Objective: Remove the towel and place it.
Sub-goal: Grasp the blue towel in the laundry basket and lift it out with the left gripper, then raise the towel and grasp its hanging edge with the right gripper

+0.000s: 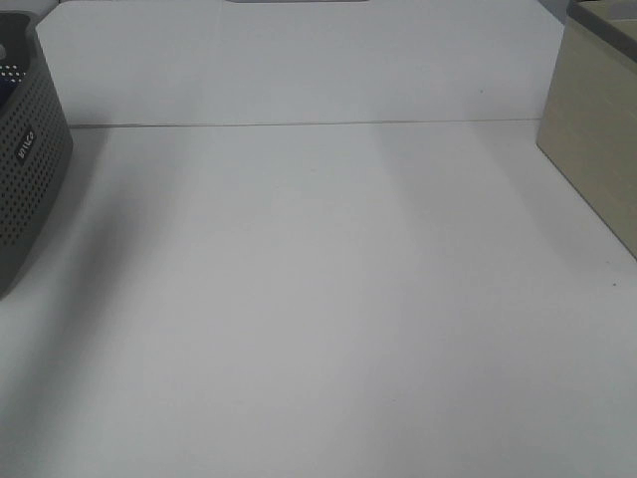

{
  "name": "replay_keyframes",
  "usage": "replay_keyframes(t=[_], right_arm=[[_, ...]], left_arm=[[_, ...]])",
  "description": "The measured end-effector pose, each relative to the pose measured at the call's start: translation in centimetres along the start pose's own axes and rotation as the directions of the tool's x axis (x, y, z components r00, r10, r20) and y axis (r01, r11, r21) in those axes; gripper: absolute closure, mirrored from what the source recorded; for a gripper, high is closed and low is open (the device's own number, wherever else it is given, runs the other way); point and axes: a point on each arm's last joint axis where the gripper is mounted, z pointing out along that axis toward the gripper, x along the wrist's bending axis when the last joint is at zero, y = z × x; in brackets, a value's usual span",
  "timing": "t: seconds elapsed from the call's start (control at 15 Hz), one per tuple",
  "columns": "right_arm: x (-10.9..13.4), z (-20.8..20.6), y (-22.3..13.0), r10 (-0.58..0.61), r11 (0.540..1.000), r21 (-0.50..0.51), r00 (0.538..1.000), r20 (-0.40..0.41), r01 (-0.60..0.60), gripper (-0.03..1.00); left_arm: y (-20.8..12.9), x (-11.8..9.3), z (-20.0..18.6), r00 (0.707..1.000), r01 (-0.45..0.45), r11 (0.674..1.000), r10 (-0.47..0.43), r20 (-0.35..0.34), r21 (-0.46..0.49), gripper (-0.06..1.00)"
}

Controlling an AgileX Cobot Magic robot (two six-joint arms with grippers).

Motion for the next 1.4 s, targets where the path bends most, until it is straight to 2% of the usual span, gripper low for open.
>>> replay_keyframes(t=[0.13,0.2,0.33,0.47,0.6,0.73,0.93,1.0,1.2,1.33,1.4], right_arm=[[0.0,0.0,0.0,0.0,1.0,0.0,1.0,0.0,0.0,0.18],[0.0,0.0,0.0,0.0,1.0,0.0,1.0,0.0,0.0,0.18],[0.0,0.1,0.2,-0.008,1.0,0.008,1.0,-0.001,0.008,0.18],[0.0,0.5,1.4,-0.05,0.999,0.003,0.998,-0.023,0.05,0.18],[0.4,1.1,3.2,-0.07,0.996,-0.066,0.994,-0.079,0.065,0.18],[1.0,2.6,5.5,-0.096,0.989,-0.126,0.981,-0.167,0.076,0.18],[1.5,5.5,8.4,-0.098,0.988,-0.141,0.952,-0.291,0.058,0.18],[1.9,7.9,9.7,-0.133,0.987,-0.133,0.917,-0.377,0.089,0.18],[2.6,10.7,11.1,-0.189,0.978,-0.174,0.852,-0.488,0.117,0.18],[3.2,13.3,12.1,-0.235,0.963,-0.25,0.775,-0.586,0.103,0.18],[3.6,14.3,12.5,-0.261,0.952,-0.295,0.719,-0.644,0.081,0.18]], left_arm=[[2.2,0.9,-2.3,0.998,-0.023,0.997,0.018,-0.063,-0.075,0.94],[4.7,0.9,-4.2,0.994,-0.062,0.986,0.047,-0.097,-0.155,0.94],[6.8,0.4,-5.5,0.989,-0.113,0.972,0.09,-0.116,-0.207,0.94],[9.4,-0.6,-7.1,0.977,-0.19,0.943,0.153,-0.15,-0.273,0.94],[11.1,-1.4,-8.1,0.96,-0.262,0.914,0.217,-0.175,-0.309,0.94],[12.8,-2.4,-9.3,0.932,-0.354,0.872,0.297,-0.21,-0.339,0.94],[14.1,-3.3,-10.3,0.918,-0.391,0.839,0.328,-0.223,-0.378,0.94],[14.6,-3.7,-10.8,0.915,-0.401,0.826,0.335,-0.226,-0.397,0.94],[15.3,-4.2,-11.4,0.911,-0.411,0.81,0.343,-0.229,-0.419,0.94],[15.7,-4.6,-11.7,0.909,-0.415,0.799,0.347,-0.23,-0.435,0.94],[15.8,-4.7,-11.8,0.91,-0.414,0.796,0.347,-0.228,-0.442,0.94]])
